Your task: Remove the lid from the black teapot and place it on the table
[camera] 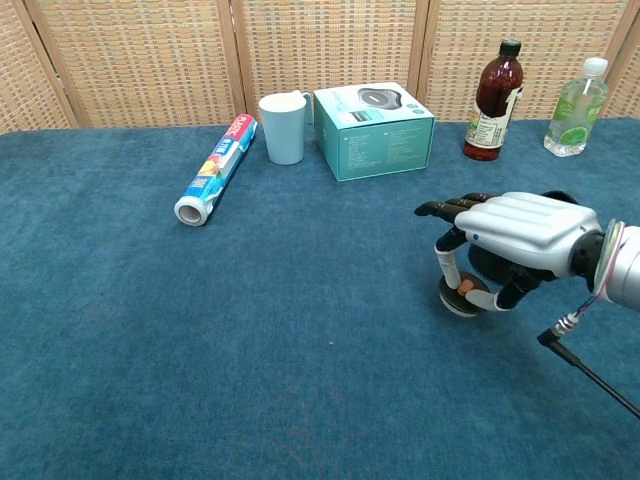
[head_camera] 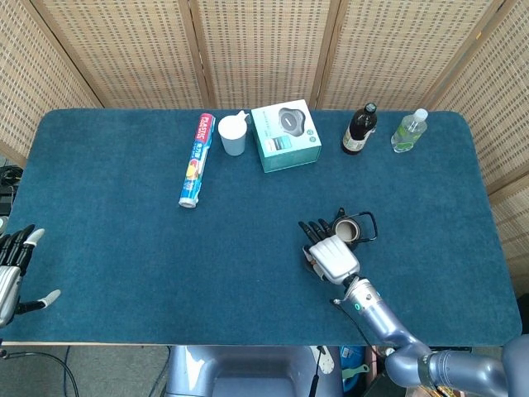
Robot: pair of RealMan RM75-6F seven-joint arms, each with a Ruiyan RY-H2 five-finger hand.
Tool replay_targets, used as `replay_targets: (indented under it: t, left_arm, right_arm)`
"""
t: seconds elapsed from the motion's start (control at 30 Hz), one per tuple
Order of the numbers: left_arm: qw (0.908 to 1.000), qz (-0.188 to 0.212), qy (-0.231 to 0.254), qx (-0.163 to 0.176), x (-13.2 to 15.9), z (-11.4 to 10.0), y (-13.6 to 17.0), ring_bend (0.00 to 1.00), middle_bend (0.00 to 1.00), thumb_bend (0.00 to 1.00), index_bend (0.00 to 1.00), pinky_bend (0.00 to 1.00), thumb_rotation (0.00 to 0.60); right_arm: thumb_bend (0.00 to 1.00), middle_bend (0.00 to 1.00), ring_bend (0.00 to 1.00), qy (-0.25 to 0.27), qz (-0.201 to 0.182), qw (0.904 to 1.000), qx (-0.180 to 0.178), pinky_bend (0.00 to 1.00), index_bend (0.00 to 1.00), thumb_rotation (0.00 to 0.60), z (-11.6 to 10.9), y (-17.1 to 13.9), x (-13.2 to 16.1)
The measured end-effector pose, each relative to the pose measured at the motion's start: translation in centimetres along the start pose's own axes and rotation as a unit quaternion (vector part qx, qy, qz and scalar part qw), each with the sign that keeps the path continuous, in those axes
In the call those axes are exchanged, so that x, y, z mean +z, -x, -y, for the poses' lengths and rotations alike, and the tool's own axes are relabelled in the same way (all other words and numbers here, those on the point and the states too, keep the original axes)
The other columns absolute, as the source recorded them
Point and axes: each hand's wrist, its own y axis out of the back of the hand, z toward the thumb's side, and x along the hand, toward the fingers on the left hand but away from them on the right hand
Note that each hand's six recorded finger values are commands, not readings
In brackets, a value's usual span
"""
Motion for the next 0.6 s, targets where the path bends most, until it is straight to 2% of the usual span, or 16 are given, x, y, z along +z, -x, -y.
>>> replay_targets:
  t: [0.07, 0.27, 0.4, 0.53, 0.6]
  left_arm:
    - [1.0, 0.0, 0.0, 0.0, 0.0, 0.0, 0.0, 0.0, 0.0, 0.13, 0.0, 0.0, 0.6]
    - [1.0, 0.0, 0.002, 0.006, 0.0, -0.3, 0.1, 0.0, 0.0, 0.13, 0.0, 0.0, 0.6]
    - [0.9999, 0.001, 0.003, 0.012, 0.0, -0.6, 0.3, 0.0, 0.0, 0.13, 0.0, 0.0, 0.6]
    - [0.9999, 0.003, -0.002, 0.015, 0.1, -0.7, 0.4, 0.0, 0.0, 0.13, 0.0, 0.0, 0.6]
    - [0.9999, 0.003, -0.006, 0.016, 0.1, -0.7, 0.5, 0.0, 0.0, 0.13, 0.0, 0.0, 0.6]
  right_arm:
    - [0.12, 0.0, 0.0, -0.001, 0.001, 1.0, -0.001, 0.0, 0.12, 0.6, -0.1, -0.2, -0.1]
    - [0.09, 0.0, 0.0, 0.009, 0.016, 0.9993, -0.031, 0.0, 0.11, 0.6, -2.3, -2.2, -1.6]
    - [0.04, 0.0, 0.0, 0.023, 0.042, 0.9963, -0.071, 0.0, 0.1, 0.6, -4.0, -5.4, -4.5]
    - [0.0, 0.0, 0.0, 0.047, 0.079, 0.9894, -0.113, 0.0, 0.01, 0.6, -4.8, -9.2, -7.2]
    - [0.0, 0.0, 0.0, 0.056, 0.099, 0.9844, -0.134, 0.0, 0.0, 0.6, -4.9, -11.5, -8.4]
